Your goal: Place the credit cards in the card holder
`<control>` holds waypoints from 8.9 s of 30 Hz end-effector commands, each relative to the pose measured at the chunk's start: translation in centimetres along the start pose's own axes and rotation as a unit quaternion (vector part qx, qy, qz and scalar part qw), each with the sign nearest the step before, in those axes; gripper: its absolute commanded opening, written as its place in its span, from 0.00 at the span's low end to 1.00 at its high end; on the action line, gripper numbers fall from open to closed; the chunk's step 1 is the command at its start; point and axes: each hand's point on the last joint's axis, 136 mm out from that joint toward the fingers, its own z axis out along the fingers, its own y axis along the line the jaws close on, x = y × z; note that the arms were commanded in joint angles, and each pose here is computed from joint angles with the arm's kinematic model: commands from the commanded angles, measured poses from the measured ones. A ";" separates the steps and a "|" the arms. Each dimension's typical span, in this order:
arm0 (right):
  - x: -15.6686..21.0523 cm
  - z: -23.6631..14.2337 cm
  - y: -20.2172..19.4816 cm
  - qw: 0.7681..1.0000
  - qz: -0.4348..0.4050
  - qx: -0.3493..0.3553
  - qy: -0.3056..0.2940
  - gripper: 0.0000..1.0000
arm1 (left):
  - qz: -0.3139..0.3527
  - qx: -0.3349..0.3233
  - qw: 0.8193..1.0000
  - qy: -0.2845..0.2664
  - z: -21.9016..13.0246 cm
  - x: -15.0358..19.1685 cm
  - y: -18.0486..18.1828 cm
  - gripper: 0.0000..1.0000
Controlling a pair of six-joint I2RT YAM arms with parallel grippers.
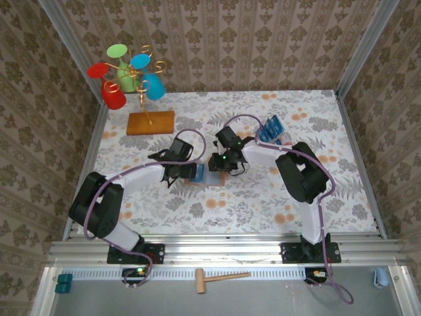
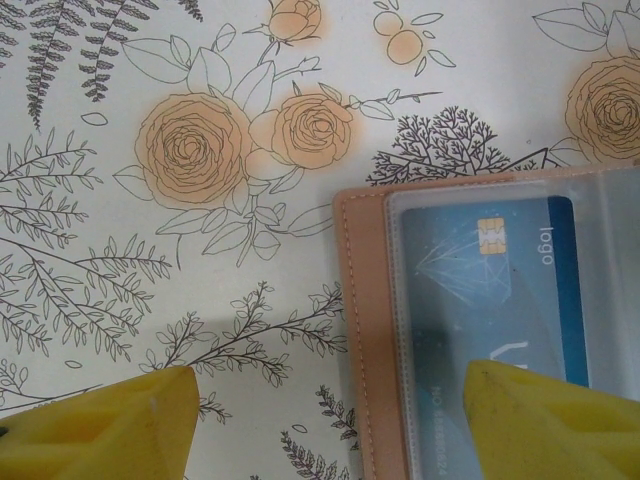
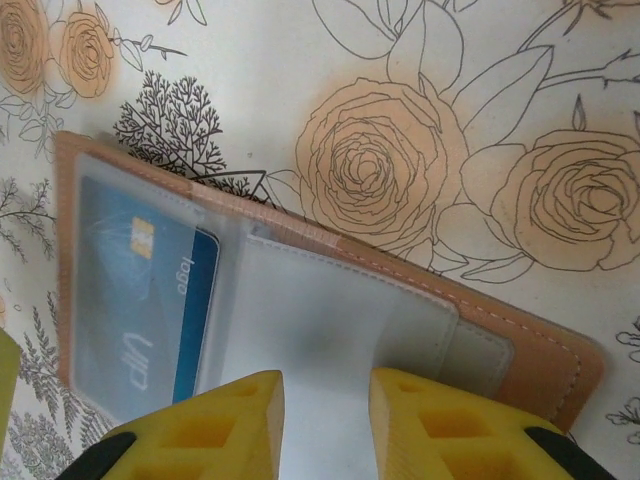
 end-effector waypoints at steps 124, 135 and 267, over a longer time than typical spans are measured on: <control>-0.2 0.5 3.6 0.998 0.048 0.006 -0.042 0.40 | 0.008 0.088 0.990 -0.106 -1.4 1.9 -1.6 0.71; 0.0 0.1 4.8 0.995 0.076 -0.038 -0.043 0.40 | 0.004 0.081 0.991 -0.111 -1.3 2.2 -1.3 0.71; -5.5 -18.2 -8.2 0.971 -0.013 0.207 -0.121 0.46 | -0.086 0.058 0.992 -0.068 -1.0 -0.6 1.4 0.69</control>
